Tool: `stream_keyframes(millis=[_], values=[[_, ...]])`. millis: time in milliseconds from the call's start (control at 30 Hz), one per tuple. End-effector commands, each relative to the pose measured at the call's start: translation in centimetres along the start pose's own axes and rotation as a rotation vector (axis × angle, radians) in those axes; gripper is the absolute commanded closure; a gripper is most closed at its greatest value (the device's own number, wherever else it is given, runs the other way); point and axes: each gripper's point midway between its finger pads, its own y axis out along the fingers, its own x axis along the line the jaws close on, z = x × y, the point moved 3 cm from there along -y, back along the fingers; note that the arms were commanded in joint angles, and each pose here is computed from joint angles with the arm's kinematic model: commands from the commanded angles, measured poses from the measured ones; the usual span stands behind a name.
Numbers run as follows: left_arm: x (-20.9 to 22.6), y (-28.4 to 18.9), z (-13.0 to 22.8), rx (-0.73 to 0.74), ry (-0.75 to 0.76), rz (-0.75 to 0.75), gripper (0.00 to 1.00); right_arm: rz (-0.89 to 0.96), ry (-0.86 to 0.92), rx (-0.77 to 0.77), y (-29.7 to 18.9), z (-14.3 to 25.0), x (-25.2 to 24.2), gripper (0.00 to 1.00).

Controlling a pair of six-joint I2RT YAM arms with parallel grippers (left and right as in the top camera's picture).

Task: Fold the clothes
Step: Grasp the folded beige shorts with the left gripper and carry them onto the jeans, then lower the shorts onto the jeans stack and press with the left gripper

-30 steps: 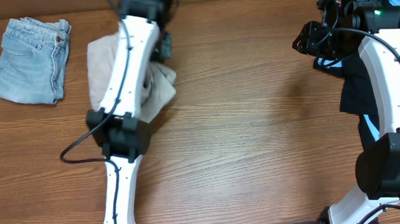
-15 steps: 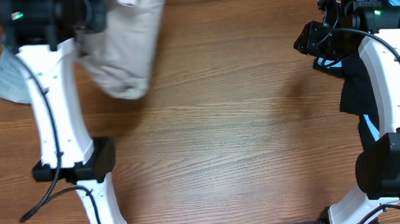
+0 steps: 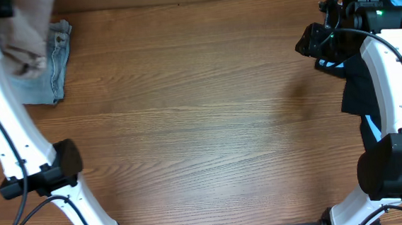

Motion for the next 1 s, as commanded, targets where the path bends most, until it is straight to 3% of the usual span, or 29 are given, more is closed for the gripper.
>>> stream_keyframes(millis=[0, 300, 500, 700, 967], values=[[3.9, 3.5, 1.4, 0.009, -0.014, -0.059, 0.96, -0.031, -0.014, -0.042, -1.6, -0.5, 0.9, 0.56], [12.2, 12.9, 7.5, 0.046, -0.12, -0.178, 0.96, -0.037, -0.024, -0.062, -1.6, -1.0, 1.1, 0.56], [14.0, 17.2, 12.5, 0.13, -0.192, -0.195, 0.96, -0.007, -0.022, -0.067, -1.6, -1.0, 0.6, 0.56], [11.5, 21.3, 16.1, 0.208, -0.198, -0.121, 0.96, -0.008, -0.022, -0.067, -1.6, -1.0, 0.7, 0.56], [5.9, 22.5, 14.3, 0.191, -0.15, -0.025, 0.96, -0.009, -0.027, -0.065, -1.5, -1.0, 0.9, 0.56]])
